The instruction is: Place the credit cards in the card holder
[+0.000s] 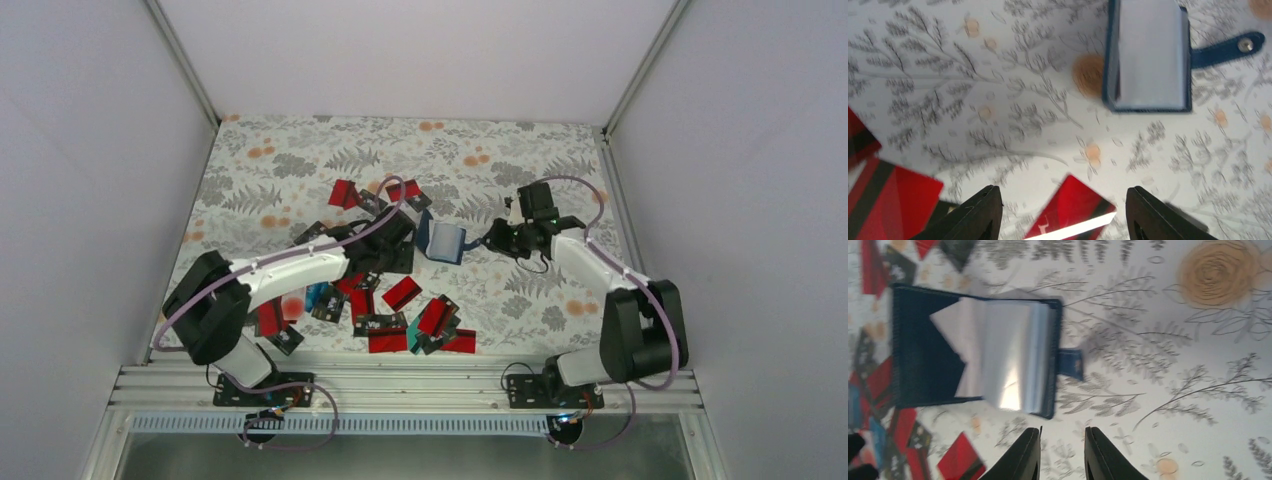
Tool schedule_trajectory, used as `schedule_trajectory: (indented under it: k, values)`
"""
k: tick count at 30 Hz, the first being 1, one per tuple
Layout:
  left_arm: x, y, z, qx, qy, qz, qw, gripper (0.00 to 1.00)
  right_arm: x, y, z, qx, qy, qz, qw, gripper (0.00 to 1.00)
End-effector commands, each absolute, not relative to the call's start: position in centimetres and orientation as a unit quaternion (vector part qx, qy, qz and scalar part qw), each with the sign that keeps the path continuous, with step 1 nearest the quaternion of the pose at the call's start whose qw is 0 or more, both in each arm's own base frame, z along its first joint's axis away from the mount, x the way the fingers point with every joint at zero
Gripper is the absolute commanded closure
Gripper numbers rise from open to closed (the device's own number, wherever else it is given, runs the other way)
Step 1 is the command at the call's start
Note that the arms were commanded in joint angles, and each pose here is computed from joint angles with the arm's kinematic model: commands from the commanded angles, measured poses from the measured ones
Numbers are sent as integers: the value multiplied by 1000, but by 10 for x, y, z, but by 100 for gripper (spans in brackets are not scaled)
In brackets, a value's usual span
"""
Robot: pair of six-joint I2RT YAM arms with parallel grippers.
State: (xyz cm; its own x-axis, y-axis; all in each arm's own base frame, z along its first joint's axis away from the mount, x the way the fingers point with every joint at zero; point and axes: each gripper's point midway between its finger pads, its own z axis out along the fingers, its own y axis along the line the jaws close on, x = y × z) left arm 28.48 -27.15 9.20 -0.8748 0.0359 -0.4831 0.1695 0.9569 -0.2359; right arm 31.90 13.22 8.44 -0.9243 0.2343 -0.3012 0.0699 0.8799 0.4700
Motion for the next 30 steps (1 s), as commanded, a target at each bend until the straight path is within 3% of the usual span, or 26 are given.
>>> schedule_trajectory:
  k: [1, 7, 13, 19, 30]
  values:
    - [242, -254, 92, 50, 971, -107, 210, 35, 292, 157, 110, 22, 944, 276, 180, 73]
    - [178, -224, 85, 11, 979, -122, 163, 33, 237, 220, 136, -106, 901, 383, 175, 71]
    - [120, -207, 70, -24, 982, -149, 117, 34, 185, 275, 126, -204, 871, 431, 120, 79]
    - [90, -200, 52, -33, 982, -164, 87, 34, 149, 314, 93, -262, 870, 412, 67, 88]
    - [75, -209, 34, -63, 968, -237, 59, 34, 140, 331, 33, -268, 897, 351, 25, 95]
